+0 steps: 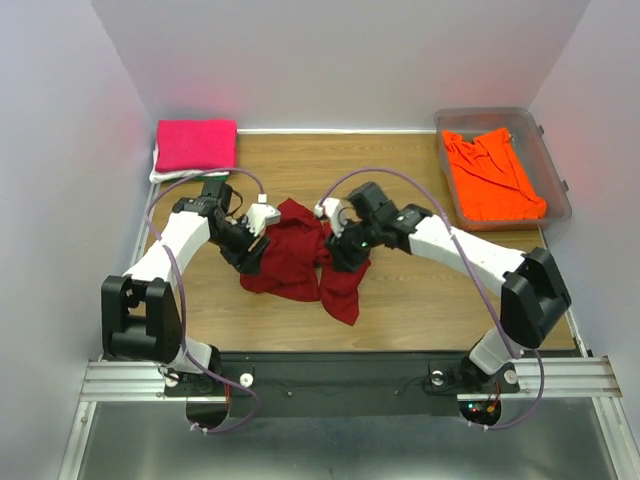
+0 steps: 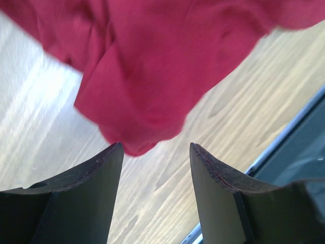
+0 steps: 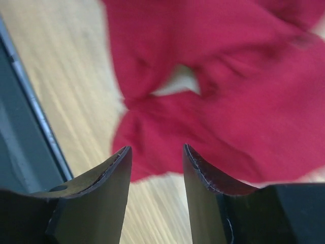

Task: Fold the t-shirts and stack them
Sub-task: Flatten the tshirt out

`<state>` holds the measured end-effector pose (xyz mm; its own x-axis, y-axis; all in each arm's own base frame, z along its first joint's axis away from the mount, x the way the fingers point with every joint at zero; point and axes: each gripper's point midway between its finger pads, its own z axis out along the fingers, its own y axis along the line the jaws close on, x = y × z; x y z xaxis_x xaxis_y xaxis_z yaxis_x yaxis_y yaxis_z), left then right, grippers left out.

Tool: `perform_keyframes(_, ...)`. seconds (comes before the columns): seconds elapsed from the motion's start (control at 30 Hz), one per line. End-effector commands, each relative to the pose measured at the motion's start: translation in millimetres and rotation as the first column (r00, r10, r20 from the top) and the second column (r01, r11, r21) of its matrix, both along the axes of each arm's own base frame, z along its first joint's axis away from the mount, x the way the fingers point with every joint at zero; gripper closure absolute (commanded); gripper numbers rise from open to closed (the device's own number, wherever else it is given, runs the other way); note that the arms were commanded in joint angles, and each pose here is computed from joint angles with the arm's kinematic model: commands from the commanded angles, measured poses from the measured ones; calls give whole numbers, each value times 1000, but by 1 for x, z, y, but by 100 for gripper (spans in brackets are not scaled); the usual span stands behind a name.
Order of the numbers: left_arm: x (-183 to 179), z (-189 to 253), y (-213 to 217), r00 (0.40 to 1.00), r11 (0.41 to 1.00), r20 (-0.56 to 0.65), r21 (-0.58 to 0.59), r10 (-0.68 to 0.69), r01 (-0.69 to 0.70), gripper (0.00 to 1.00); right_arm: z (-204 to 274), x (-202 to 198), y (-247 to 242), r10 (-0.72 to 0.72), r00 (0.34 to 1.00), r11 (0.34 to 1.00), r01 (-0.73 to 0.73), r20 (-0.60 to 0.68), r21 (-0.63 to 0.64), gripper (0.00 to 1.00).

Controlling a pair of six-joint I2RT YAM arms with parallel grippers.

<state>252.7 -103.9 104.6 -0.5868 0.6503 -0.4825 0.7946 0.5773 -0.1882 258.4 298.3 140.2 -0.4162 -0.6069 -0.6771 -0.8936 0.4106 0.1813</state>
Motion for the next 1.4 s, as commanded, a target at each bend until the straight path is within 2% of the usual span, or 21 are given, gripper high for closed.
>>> perform_keyframes(0.0,-8,-30,22,998,999,-64,52,-6,9,34,-5,-22,47,128,990,991,-130,64,30,50)
perform_keyframes(0.13,0,-49,32,993,998,-111,50,37,-32,33,-37,-32,61,169,983,986,-168,78,-15,50)
perform_keyframes(0.17,1,-52,33,992,998,-122,46,45,-40,37,-41,-34,65,174,981,985,-173,87,-23,50)
perform_keyframes(0.23,4,-56,30,987,999,-158,18,43,-41,51,-49,-39,76,197,972,980,-193,130,-40,50)
perform_keyframes(0.27,6,-55,31,984,999,-170,3,47,-47,70,-57,-39,79,204,969,979,-198,141,-55,50)
perform_keyframes(0.3,1,-56,28,973,998,-227,-33,40,-49,78,-58,-38,86,211,960,977,-203,184,-61,50)
perform_keyframes(0.37,11,-44,26,972,995,-231,-79,39,-59,96,-60,-37,94,220,951,975,-211,219,-65,50)
perform_keyframes(0.4,11,-39,22,966,992,-255,-110,29,-59,99,-64,-36,100,225,945,974,-213,237,-75,49)
perform_keyframes(0.6,11,-38,27,946,983,-320,-152,47,-100,100,-55,-36,131,260,918,966,-253,300,-61,49)
perform_keyframes(0.8,11,-39,26,940,980,-336,-164,50,-111,100,-43,-37,159,273,906,960,-280,324,-24,50)
perform_keyframes(1.03,11,-33,22,932,972,-358,-194,55,-131,100,-80,-38,174,309,910,950,-308,277,-48,49)
perform_keyframes(1.2,8,-20,18,922,963,-384,-228,44,-141,100,-117,-41,165,323,915,946,-307,244,-99,50)
perform_keyframes(1.3,19,-9,17,924,955,-377,-249,60,-164,100,-131,-45,155,332,917,942,-311,222,-126,64)
perform_keyframes(1.33,31,-2,18,928,949,-362,-256,83,-184,100,-126,-48,154,341,914,940,-322,220,-116,74)
perform_keyframes(1.37,38,0,19,929,946,-358,-258,93,-195,100,-125,-50,152,344,914,938,-327,217,-113,78)
